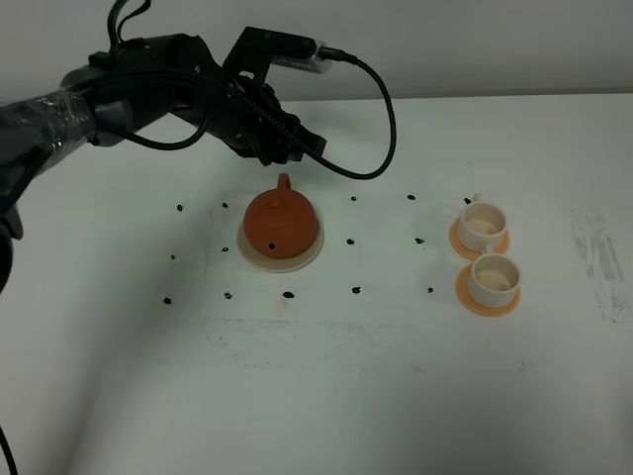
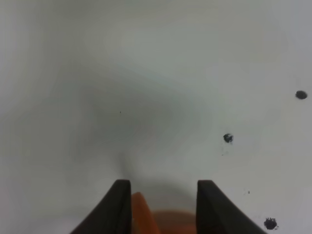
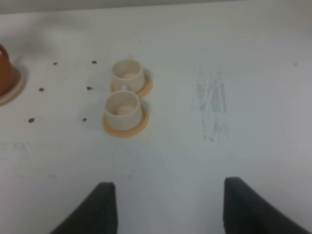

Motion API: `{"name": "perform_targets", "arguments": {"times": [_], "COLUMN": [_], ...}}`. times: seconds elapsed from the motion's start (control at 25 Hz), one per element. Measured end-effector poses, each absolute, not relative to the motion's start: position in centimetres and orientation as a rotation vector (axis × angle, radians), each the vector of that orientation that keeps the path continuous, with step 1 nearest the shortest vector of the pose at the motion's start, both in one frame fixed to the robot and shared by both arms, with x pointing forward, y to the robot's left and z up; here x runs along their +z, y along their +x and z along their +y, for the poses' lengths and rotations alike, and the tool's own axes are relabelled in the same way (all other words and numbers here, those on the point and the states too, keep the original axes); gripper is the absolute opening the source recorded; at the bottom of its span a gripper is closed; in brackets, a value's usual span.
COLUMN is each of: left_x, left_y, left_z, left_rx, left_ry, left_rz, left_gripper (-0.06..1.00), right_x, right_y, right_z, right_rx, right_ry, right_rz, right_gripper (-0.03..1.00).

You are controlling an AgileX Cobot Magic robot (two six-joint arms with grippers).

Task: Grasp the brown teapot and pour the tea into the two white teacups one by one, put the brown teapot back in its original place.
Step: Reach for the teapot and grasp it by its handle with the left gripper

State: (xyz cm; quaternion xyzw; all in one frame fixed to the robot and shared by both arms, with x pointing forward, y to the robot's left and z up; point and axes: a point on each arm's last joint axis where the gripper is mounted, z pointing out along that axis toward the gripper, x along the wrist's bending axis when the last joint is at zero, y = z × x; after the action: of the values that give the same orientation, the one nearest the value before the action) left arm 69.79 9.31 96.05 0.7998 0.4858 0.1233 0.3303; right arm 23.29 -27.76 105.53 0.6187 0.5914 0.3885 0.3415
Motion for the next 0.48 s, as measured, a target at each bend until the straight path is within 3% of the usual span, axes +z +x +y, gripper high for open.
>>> {"name": "perform_targets", "arguments": {"times": [0.48], "left_x": [94.5], "left_y": [69.9], "left_z": [9.2], "left_rx": [0.320], "left_ry": [2.128], "left_rz": [1.279], "left_gripper": [0.31], "right_x": [105.5], "right_y": [23.3], "right_z": [-27.8], "right_rx": [1.010], "right_ry": [1.609], "right_rz": [1.538], "right_gripper": [0.47]}}
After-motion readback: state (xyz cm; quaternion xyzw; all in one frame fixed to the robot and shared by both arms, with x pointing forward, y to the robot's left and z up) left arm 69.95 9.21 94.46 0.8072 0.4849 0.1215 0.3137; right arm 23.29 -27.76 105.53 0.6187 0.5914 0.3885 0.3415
